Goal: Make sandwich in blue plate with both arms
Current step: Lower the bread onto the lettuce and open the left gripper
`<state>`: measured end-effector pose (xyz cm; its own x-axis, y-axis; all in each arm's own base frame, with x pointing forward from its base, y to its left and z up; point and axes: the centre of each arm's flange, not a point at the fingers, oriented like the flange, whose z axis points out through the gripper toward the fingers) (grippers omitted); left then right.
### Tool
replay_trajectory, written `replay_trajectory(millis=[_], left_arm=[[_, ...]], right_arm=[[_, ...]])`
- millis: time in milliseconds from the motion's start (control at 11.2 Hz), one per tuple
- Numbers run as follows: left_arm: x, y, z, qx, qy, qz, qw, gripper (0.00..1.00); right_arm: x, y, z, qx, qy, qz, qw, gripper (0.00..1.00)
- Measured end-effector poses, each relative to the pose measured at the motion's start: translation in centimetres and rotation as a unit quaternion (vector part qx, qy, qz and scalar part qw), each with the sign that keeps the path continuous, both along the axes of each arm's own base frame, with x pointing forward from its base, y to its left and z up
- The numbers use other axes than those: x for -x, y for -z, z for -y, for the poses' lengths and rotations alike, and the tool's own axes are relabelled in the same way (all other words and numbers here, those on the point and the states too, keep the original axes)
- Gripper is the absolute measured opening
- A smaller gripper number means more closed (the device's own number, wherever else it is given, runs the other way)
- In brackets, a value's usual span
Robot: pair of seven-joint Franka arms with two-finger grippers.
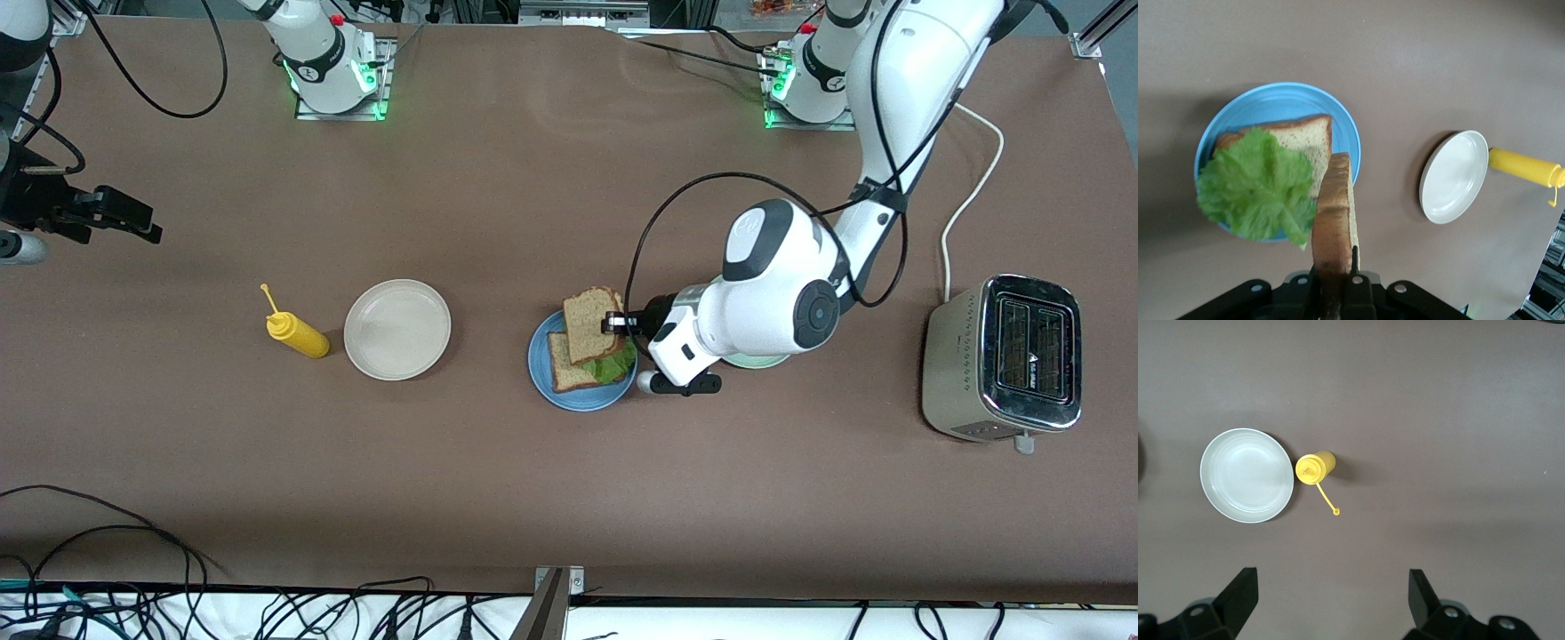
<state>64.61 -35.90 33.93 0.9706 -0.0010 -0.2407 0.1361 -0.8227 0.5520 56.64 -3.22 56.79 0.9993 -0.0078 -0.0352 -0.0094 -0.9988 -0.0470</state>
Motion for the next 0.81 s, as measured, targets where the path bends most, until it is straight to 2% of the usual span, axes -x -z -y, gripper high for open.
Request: replay_trajectory(millis=[627, 806], left_arm=[[-0.5, 6.4, 1.2, 0.009, -0.029, 0.005, 1.000, 0.11], [-0.2, 7.5, 2.0, 0.010, -0.028, 0.006, 1.000, 0.11]], right_arm=[[-0.1, -0.5, 0.0, -0.001, 0.001, 0.005, 1.000, 1.00], [0.1, 0.1, -0.5, -0.023, 0.002, -0.015, 1.000, 1.00]])
